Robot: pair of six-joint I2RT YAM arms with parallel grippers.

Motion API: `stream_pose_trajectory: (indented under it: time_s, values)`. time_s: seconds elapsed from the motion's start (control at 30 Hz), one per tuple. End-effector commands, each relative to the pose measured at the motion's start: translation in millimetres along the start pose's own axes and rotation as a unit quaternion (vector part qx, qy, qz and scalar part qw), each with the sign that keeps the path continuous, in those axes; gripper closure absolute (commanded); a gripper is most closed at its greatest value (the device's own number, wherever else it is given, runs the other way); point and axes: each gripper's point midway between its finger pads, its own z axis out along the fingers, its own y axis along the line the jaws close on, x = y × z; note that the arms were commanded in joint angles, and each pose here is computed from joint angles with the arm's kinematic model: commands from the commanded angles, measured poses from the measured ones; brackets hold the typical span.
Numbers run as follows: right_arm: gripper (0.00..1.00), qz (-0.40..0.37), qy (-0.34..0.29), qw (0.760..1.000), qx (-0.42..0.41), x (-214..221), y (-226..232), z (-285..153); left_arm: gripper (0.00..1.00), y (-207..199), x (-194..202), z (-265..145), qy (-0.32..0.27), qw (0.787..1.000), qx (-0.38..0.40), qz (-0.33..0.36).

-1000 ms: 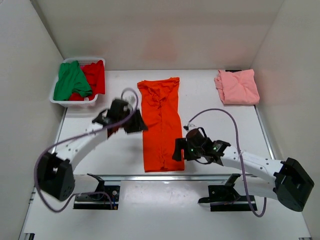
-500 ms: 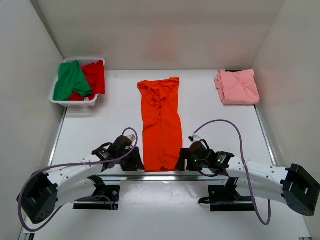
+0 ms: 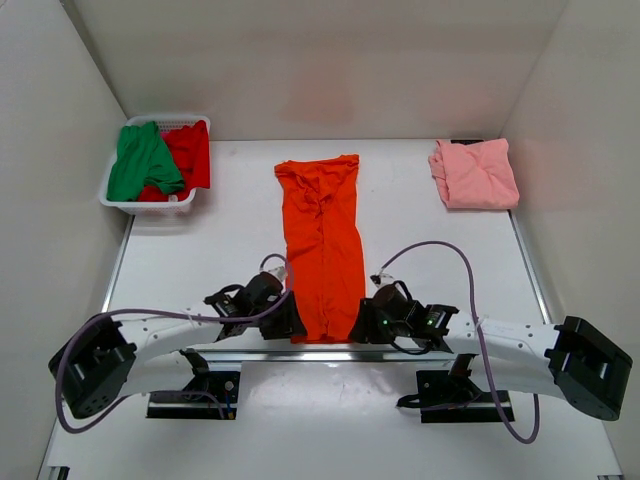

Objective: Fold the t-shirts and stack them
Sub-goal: Grab the bottom of the folded rectangular tshirt with both arms, then fold the folded rectangular tshirt in 1/3 of the way

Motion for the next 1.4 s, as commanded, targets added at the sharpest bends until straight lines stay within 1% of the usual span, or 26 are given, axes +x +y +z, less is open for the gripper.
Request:
stream_pose_trajectory:
  time_s: [0.0, 0.03, 0.07, 0.1, 0.13, 0.23, 0.37, 0.43, 0.5, 0.63, 0.67, 0.7, 0.77, 0.8, 0.83, 0.87, 0.93, 0.97, 1.0, 1.07, 1.1, 1.17, 1.2, 1.27, 1.33, 1.37]
  values:
    - [0.68, 0.004, 0.017, 1.0, 0.021, 12.5, -16.9, 1.5, 0.43, 8.1, 6.0, 12.1, 0.002, 0.999, -0.038, 0.01]
    - [0.73, 0.006, 0.025, 0.999, 0.027, 16.3, -20.7, 1.6, 0.48, 7.3, 7.1, 14.3, 0.006, 0.999, -0.042, 0.012]
    - [0.84, 0.002, 0.023, 1.0, 0.022, 14.9, -18.6, 1.0, 0.55, 7.8, 12.3, 15.3, 0.013, 0.999, -0.04, 0.017]
    - [0.97, 0.001, 0.028, 0.999, 0.023, 17.2, -19.9, 1.8, 0.82, 10.9, 14.0, 16.5, 0.017, 0.999, -0.046, 0.016]
    - [1.0, 0.001, 0.032, 0.999, 0.024, 18.8, -19.8, 0.7, 0.92, 11.9, 19.6, 16.0, 0.029, 0.998, -0.043, 0.019]
    - [1.0, -0.011, 0.046, 0.999, 0.022, 27.1, -18.5, -3.2, 1.0, 26.8, 30.5, 6.3, 0.046, 0.997, -0.06, 0.023]
    - [1.0, -0.017, 0.076, 0.997, 0.006, 47.1, -15.4, -10.7, 1.0, 40.2, 43.9, -11.3, 0.063, 0.995, -0.065, 0.028]
    - [0.99, -0.023, 0.079, 0.997, -0.004, 50.0, -10.6, -14.5, 1.0, 39.1, 49.4, -18.5, 0.073, 0.995, -0.057, 0.025]
    - [1.0, -0.031, 0.086, 0.996, -0.008, 52.5, -6.4, -18.1, 1.0, 41.9, 56.5, -22.9, 0.086, 0.994, -0.061, 0.029]
    - [1.0, -0.049, 0.103, 0.993, -0.031, 50.7, 10.0, -25.9, 1.0, 31.3, 60.3, -28.8, 0.101, 0.994, -0.039, 0.025]
    - [1.0, -0.054, 0.107, 0.992, -0.03, 48.1, 11.5, -27.1, 1.0, 24.4, 54.6, -31.1, 0.094, 0.995, -0.029, 0.029]
    - [1.0, -0.057, 0.097, 0.993, -0.045, 35.8, 23.2, -31.5, 1.0, 19.2, 47.0, -34.2, 0.09, 0.995, -0.027, 0.026]
    - [1.0, -0.058, 0.091, 0.993, -0.049, 19.8, 28.9, -34.7, 1.0, 11.9, 30.1, -39.6, 0.076, 0.997, -0.02, 0.025]
    - [1.0, -0.059, 0.086, 0.993, -0.055, 6.7, 33.3, -37.4, 1.0, 2.3, 13.0, -45.6, 0.061, 0.998, -0.008, 0.023]
    - [1.0, -0.071, 0.077, 0.993, -0.061, -4.9, 37.7, -39.4, 1.0, 4.0, 1.4, -47.2, 0.052, 0.999, -0.012, 0.011]
    - [1.0, -0.054, 0.074, 0.994, -0.065, -17.6, 37.3, -40.2, 1.0, 1.8, -13.9, -50.7, 0.041, 0.999, -0.01, 0.007]
    - [1.0, -0.057, 0.06, 0.994, -0.073, -47.3, 35.1, -43.2, 1.0, -4.5, -37.9, -53.2, 0.031, 0.999, -0.001, 0.011]
    - [1.0, -0.056, 0.069, 0.994, -0.067, -48.8, 29.9, -39.7, 0.99, -3.3, -51.8, -52.9, 0.027, 1.0, -0.005, -0.001]
    - [1.0, -0.054, 0.059, 0.994, -0.072, -67.4, 31.1, -40.9, 0.98, -11.3, -61.7, -55.0, 0.024, 1.0, 0.01, 0.006]
    - [1.0, -0.061, 0.046, 0.994, -0.073, -94.3, 28.9, -41.1, 0.97, -9.2, -83.2, -48.7, 0.025, 1.0, 0.004, -0.004]
    - [1.0, -0.058, 0.057, 0.994, -0.076, -95.9, 27.5, -36.7, 0.96, -14.3, -94.2, -46.9, 0.024, 1.0, 0.006, 0.0]
    - [1.0, -0.066, 0.044, 0.994, -0.077, -120.1, 31.2, -35.3, 0.97, -14.4, -111.7, -42.5, 0.024, 1.0, 0.002, -0.002]
    - [1.0, -0.061, 0.054, 0.994, -0.067, -122.8, 23.6, -29.2, 0.96, -17.4, -120.9, -38.7, 0.026, 1.0, 0.002, 0.001]
    - [1.0, -0.065, 0.039, 0.995, -0.072, -146.4, 27.1, -26.5, 0.97, -19.5, -137.9, -35.9, 0.023, 1.0, 0.008, -0.007]
    - [1.0, -0.06, 0.041, 0.995, -0.068, -161.3, 20.9, -16.6, 0.97, -20.8, -157.8, -33.8, 0.015, 1.0, 0.012, -0.009]
    - [1.0, -0.062, 0.027, 0.995, -0.066, -177.0, 21.0, -17.8, 0.96, -16.7, -164.7, -30.7, 0.013, 1.0, 0.01, -0.014]
